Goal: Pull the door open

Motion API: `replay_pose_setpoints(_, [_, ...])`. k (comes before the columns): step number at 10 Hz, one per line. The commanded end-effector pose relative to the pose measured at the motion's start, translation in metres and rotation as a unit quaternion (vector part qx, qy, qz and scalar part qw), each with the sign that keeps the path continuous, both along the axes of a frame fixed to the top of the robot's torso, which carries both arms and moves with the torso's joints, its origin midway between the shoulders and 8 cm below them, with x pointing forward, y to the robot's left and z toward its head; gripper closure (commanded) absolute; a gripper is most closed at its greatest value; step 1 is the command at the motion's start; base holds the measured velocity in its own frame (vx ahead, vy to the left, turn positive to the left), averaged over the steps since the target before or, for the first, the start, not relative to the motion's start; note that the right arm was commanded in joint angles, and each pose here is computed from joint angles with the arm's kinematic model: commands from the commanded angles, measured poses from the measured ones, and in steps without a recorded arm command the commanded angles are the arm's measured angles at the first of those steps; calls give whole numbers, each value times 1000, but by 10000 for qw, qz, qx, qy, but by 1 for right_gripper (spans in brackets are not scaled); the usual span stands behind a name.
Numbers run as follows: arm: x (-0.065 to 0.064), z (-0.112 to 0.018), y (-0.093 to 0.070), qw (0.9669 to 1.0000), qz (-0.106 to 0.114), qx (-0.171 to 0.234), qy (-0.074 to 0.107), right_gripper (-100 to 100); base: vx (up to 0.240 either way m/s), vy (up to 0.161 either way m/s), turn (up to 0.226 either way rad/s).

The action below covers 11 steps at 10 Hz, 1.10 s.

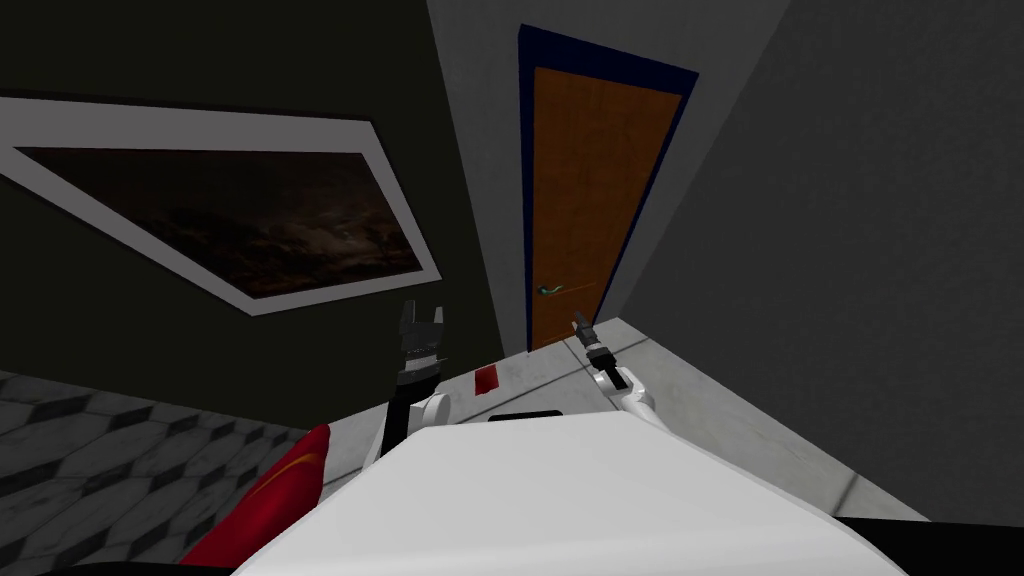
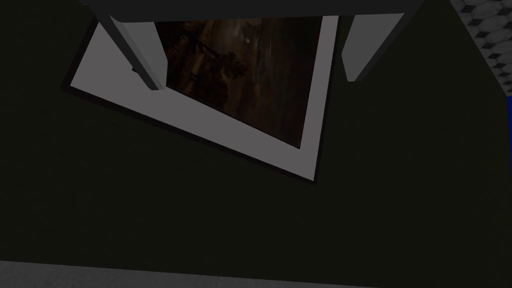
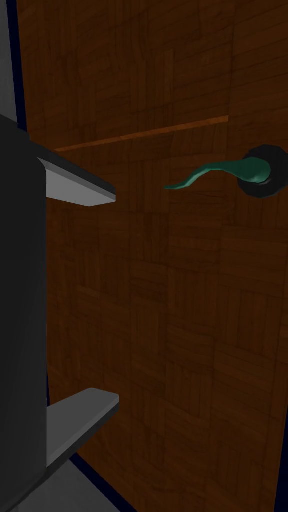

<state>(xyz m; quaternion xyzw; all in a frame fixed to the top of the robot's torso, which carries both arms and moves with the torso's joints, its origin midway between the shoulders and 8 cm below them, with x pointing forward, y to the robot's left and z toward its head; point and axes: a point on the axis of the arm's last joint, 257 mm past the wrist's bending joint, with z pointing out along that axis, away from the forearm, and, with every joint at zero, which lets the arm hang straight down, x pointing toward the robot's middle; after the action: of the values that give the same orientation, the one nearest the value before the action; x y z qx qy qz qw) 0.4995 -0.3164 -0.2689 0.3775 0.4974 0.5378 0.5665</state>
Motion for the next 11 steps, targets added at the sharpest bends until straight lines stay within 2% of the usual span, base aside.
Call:
replay_pose_setpoints(1, [4, -9, -3, 9999, -15, 8, 99, -100, 88, -44, 104])
replay_pose_setpoints(11, [13, -51, -27, 9979, -121, 74, 632, -100, 73, -51, 100])
